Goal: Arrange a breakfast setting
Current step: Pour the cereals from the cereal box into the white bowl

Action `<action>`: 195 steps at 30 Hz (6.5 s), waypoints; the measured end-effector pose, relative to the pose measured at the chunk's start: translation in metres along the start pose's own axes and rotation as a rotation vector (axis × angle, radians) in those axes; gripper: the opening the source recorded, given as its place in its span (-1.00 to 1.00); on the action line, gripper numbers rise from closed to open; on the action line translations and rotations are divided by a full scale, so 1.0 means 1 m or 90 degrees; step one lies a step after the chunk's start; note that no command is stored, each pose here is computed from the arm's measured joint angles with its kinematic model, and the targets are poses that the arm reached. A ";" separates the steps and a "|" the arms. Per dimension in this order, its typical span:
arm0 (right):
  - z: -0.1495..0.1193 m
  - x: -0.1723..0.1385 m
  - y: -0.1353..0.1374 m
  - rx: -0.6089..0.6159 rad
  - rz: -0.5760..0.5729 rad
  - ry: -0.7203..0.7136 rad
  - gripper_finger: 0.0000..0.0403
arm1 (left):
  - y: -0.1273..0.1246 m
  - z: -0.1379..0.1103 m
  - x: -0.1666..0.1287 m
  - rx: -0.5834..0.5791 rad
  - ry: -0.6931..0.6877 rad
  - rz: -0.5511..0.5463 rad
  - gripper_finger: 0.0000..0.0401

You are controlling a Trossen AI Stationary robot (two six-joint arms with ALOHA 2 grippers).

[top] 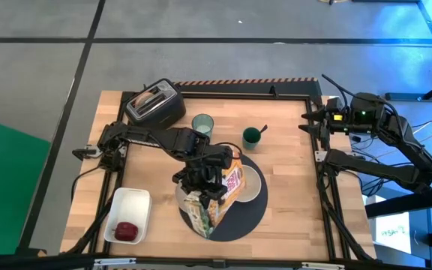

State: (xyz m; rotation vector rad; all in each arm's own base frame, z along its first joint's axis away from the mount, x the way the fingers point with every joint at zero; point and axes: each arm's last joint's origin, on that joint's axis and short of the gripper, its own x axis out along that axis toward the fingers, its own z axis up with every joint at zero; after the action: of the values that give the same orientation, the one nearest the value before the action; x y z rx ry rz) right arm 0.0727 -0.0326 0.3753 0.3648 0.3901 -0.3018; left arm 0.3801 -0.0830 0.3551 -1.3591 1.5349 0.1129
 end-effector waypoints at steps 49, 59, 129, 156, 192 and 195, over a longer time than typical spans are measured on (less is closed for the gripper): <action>0.000 0.000 0.000 -0.015 -0.007 -0.001 0.23 | -0.007 0.000 0.001 -0.057 -0.007 -0.035 -0.11; 0.000 0.000 0.000 -0.014 -0.007 -0.001 0.23 | -0.008 0.000 0.002 -0.055 -0.018 -0.035 -0.11; 0.000 0.001 -0.001 -0.020 -0.023 0.001 0.23 | -0.010 -0.005 0.017 -0.009 -0.057 -0.021 -0.11; 0.000 0.001 -0.001 -0.020 -0.022 0.002 0.23 | -0.009 -0.009 0.021 0.019 -0.065 -0.005 -0.11; 0.011 -0.002 0.007 0.071 0.106 -0.054 0.23 | -0.003 -0.018 0.027 0.250 -0.210 0.118 -0.11; 0.020 -0.006 0.011 0.087 0.166 -0.102 0.23 | 0.000 -0.029 0.016 0.285 -0.261 0.145 -0.11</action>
State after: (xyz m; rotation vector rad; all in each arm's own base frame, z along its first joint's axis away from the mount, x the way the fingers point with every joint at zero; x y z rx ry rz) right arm 0.0777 -0.0292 0.3977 0.5169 0.1617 -0.1021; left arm 0.3651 -0.1128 0.3571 -0.7499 1.2635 0.1665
